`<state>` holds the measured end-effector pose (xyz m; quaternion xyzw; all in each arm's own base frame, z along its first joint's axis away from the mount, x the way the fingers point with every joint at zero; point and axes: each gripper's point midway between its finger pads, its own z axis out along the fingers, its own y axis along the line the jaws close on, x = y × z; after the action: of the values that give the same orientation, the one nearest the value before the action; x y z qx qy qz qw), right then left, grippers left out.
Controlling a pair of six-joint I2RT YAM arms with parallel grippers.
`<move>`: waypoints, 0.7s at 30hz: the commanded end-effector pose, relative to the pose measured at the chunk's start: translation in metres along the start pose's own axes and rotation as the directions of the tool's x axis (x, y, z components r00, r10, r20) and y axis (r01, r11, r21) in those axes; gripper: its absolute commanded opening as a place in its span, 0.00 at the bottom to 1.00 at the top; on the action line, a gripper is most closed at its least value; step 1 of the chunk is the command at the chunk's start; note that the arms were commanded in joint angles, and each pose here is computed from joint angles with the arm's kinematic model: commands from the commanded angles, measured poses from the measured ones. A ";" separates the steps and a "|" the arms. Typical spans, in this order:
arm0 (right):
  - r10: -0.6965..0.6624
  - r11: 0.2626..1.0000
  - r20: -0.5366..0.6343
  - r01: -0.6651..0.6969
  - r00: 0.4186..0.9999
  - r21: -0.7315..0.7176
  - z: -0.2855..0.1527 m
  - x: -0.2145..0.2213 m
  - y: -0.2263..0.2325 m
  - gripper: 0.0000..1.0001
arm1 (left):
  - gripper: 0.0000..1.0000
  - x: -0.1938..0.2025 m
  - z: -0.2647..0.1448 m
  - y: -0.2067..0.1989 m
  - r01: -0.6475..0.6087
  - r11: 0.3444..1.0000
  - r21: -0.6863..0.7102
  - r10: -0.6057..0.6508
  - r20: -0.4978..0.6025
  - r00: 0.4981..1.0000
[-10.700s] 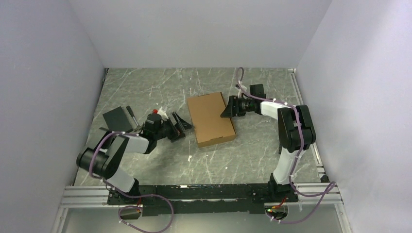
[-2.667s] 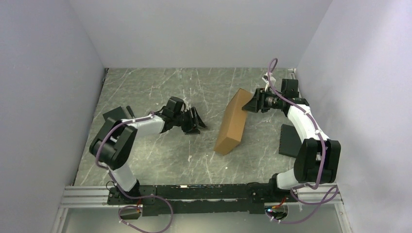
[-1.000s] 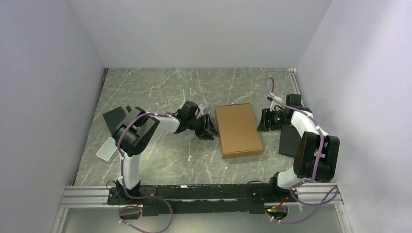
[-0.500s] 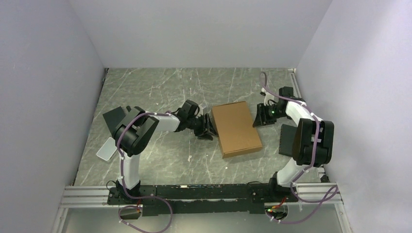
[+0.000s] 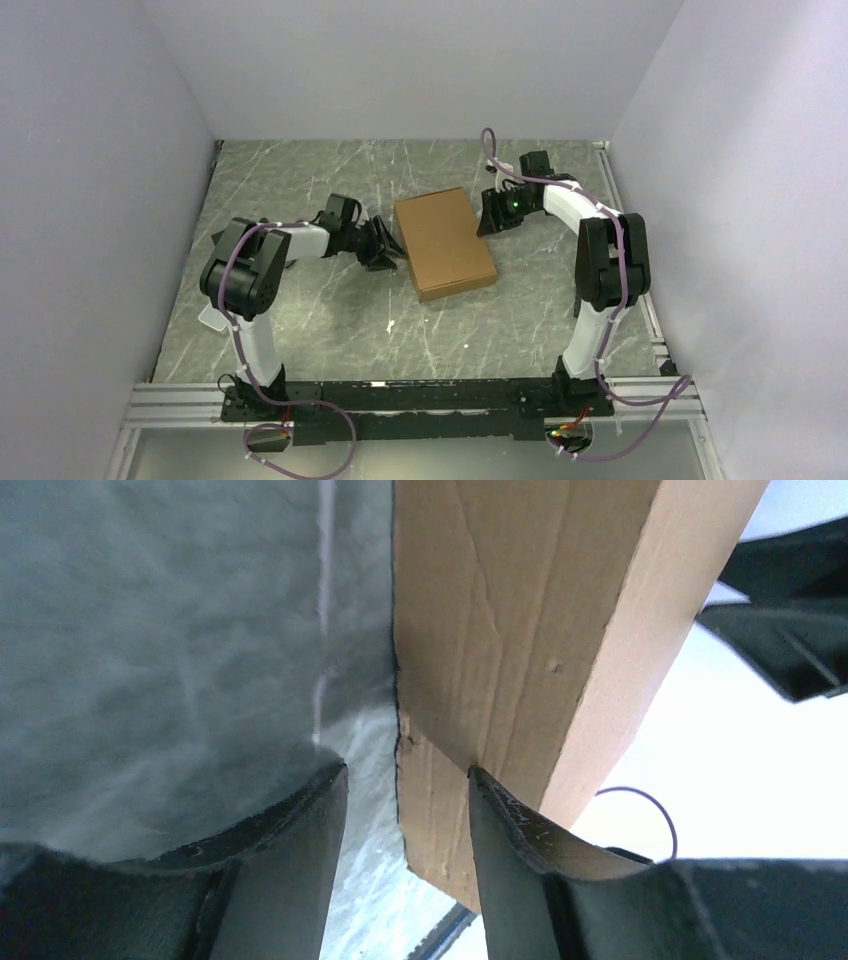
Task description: Fold the paper box
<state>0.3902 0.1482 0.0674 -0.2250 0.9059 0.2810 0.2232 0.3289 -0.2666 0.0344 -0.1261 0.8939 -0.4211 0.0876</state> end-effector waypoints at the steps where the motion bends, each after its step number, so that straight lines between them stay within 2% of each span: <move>1: 0.039 0.998 0.031 -0.037 0.999 -0.059 -0.022 0.003 0.014 0.51 | 0.55 -0.027 -0.018 0.006 -0.058 0.997 -0.060 0.063 0.096 0.993; 4: -0.016 1.000 0.122 0.019 0.992 -0.022 -0.058 -0.004 0.016 0.57 | 0.55 -0.028 -0.035 0.004 -0.074 0.996 -0.058 0.080 0.126 0.989; 8: -0.181 0.983 0.225 0.173 0.957 0.054 -0.112 -0.008 0.034 0.67 | 0.57 -0.028 -0.076 -0.014 -0.150 0.988 -0.047 0.156 0.210 0.965; 10: -0.269 0.961 0.265 0.238 0.926 0.142 -0.143 -0.007 0.031 0.74 | 0.58 -0.028 -0.104 -0.033 -0.222 0.975 -0.010 0.217 0.261 0.941; 11: -0.307 0.945 0.302 0.251 0.902 0.211 -0.164 -0.008 0.030 0.81 | 0.60 -0.029 -0.121 -0.045 -0.263 0.965 0.006 0.250 0.295 0.922; 14: -0.368 0.905 0.415 0.217 0.832 0.366 -0.214 -0.008 0.021 0.98 | 0.76 -0.036 -0.178 -0.077 -0.357 0.933 0.043 0.308 0.415 0.856; 16: -0.381 0.892 0.497 0.169 0.780 0.419 -0.243 -0.011 0.022 0.99 | 0.95 -0.041 -0.222 -0.094 -0.391 0.919 0.046 0.316 0.508 0.802; 17: -0.349 0.899 0.538 0.113 0.768 0.423 -0.253 -0.012 0.024 0.99 | 0.99 -0.044 -0.238 -0.098 -0.399 0.916 0.048 0.314 0.534 0.785; 19: -0.285 0.928 0.600 0.057 0.748 0.368 -0.269 -0.017 0.039 0.99 | 1.00 -0.040 -0.271 -0.112 -0.446 0.892 0.069 0.328 0.581 0.745; 21: -0.176 0.956 0.633 -0.022 0.754 0.291 -0.276 -0.021 0.050 0.99 | 1.00 -0.033 -0.289 -0.119 -0.469 0.879 0.091 0.333 0.587 0.738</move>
<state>0.3050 0.0102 0.2755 -0.1701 0.7992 0.1309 0.5614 0.3267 -0.1274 0.2742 -0.0761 0.7955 -0.4153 0.4347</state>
